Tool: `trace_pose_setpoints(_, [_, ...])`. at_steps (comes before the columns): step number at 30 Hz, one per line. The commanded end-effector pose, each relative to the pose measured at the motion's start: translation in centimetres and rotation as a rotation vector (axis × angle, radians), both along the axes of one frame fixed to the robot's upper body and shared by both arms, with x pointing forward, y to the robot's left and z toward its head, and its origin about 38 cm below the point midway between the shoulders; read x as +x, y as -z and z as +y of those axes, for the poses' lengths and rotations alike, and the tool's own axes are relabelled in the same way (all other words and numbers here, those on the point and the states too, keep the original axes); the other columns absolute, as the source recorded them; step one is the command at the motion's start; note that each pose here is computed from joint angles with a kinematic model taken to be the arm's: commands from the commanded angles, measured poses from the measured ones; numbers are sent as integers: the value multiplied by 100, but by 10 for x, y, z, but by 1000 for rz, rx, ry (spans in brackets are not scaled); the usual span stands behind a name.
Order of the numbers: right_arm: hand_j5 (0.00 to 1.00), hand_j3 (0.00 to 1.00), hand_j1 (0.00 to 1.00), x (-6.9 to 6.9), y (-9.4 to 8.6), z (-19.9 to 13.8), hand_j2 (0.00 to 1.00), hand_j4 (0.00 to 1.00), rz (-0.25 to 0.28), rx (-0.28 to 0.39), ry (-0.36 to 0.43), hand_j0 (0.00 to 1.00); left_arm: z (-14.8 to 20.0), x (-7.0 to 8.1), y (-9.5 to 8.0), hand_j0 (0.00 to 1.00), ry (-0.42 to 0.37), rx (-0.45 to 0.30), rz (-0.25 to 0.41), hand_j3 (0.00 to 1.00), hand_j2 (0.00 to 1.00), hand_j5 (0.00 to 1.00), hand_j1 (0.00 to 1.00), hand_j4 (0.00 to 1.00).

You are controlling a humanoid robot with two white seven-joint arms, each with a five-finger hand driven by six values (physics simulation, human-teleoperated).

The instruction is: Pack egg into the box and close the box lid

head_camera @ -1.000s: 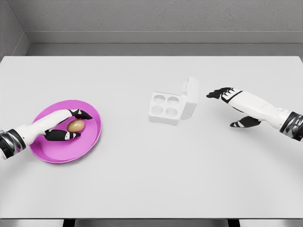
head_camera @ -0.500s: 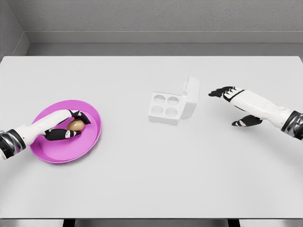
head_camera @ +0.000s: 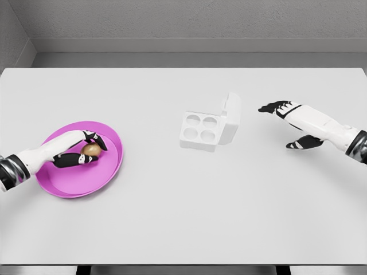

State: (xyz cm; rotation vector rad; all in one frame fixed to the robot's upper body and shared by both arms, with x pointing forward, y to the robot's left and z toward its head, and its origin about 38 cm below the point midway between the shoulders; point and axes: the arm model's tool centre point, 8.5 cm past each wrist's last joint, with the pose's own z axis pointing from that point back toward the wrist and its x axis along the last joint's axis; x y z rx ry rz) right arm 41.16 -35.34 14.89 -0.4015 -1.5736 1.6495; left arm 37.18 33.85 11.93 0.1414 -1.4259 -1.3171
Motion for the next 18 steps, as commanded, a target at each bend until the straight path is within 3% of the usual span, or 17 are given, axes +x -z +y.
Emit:
trace_pose_setpoints(1, [100, 100, 100, 0, -1, 0, 100, 100, -2, 7, 2, 100, 0, 0, -1, 43, -2, -4, 0, 43, 43, 43, 43, 43])
trace_pose_setpoints(18, [100, 100, 100, -3, -5, 15, 100, 100, -14, 14, -42, 100, -5, 5, -18, 38, 16, -20, -46, 38, 38, 38, 38, 38])
